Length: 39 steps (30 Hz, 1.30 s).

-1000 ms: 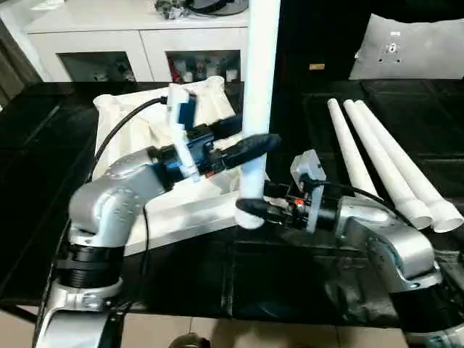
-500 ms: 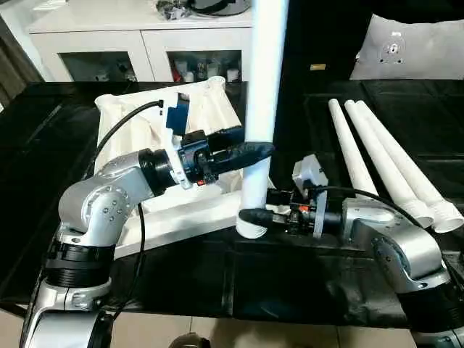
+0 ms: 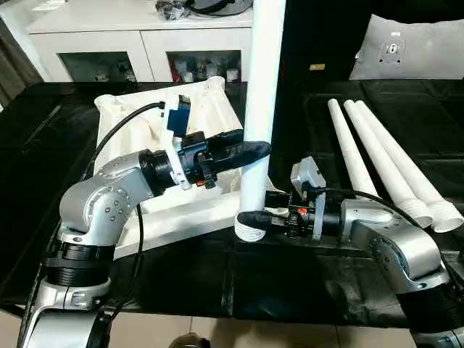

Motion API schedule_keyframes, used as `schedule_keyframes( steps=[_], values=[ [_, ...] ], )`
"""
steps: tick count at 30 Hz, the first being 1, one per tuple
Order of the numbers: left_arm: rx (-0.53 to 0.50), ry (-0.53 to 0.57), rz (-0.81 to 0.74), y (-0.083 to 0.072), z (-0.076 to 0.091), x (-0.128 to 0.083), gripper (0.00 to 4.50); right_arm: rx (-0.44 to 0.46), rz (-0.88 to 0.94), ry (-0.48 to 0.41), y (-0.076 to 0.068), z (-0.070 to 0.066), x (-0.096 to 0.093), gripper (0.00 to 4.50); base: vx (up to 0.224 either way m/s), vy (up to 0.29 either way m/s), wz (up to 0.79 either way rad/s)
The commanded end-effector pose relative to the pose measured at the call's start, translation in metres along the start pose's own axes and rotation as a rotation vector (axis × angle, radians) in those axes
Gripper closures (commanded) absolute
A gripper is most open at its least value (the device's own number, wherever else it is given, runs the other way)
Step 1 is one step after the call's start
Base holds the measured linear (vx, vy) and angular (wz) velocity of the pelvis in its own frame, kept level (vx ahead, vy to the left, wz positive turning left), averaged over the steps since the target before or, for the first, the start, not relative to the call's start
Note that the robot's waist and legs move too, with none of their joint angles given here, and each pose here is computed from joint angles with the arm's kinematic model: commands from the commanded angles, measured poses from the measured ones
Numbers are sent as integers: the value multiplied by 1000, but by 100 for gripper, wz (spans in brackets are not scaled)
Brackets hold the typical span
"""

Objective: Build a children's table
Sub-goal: Insert table leg to table base

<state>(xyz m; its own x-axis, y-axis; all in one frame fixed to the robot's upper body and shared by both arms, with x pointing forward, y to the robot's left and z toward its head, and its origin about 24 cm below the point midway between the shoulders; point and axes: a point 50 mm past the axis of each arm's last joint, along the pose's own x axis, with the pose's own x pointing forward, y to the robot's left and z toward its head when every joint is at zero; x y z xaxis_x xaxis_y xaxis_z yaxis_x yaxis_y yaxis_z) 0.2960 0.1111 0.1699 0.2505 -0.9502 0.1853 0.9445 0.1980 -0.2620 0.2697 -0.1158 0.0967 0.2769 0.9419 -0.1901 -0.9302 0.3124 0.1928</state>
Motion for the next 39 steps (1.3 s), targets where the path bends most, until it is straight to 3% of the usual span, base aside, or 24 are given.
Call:
schedule_keyframes(
  steps=[1, 5, 7, 10, 14, 20, 28, 39],
  values=[
    [-2, -12, 21, 2, 3, -2, 269, -55, -17, -11, 1, 6, 1, 252, 0, 0, 0],
    [-3, -31, 56, 5, 4, -3, 269, -66, -65, -13, -4, 8, 1, 252, 0, 0, 0],
    [2, -41, 96, 8, 5, -4, 269, -52, -81, -29, -6, 10, 1, 196, 0, 0, 0],
    [52, -105, 358, 31, 13, -8, 269, -21, -218, -91, -21, 16, -3, 161, 0, 0, 0],
    [41, -115, 401, 34, 14, -9, 270, -12, -237, -107, -23, 17, -4, 134, 0, 0, 0],
    [31, -137, 526, 39, 19, -7, 270, 42, -269, -220, -27, 32, -6, 88, 0, 0, 0],
    [50, -154, 575, 34, 20, 3, 270, 81, -363, -186, -35, 37, 1, 29, 0, 0, 0],
    [186, -80, 587, 23, 19, 23, 270, 95, -385, -90, -30, 31, 35, 43, 0, 0, 0]
  ],
)
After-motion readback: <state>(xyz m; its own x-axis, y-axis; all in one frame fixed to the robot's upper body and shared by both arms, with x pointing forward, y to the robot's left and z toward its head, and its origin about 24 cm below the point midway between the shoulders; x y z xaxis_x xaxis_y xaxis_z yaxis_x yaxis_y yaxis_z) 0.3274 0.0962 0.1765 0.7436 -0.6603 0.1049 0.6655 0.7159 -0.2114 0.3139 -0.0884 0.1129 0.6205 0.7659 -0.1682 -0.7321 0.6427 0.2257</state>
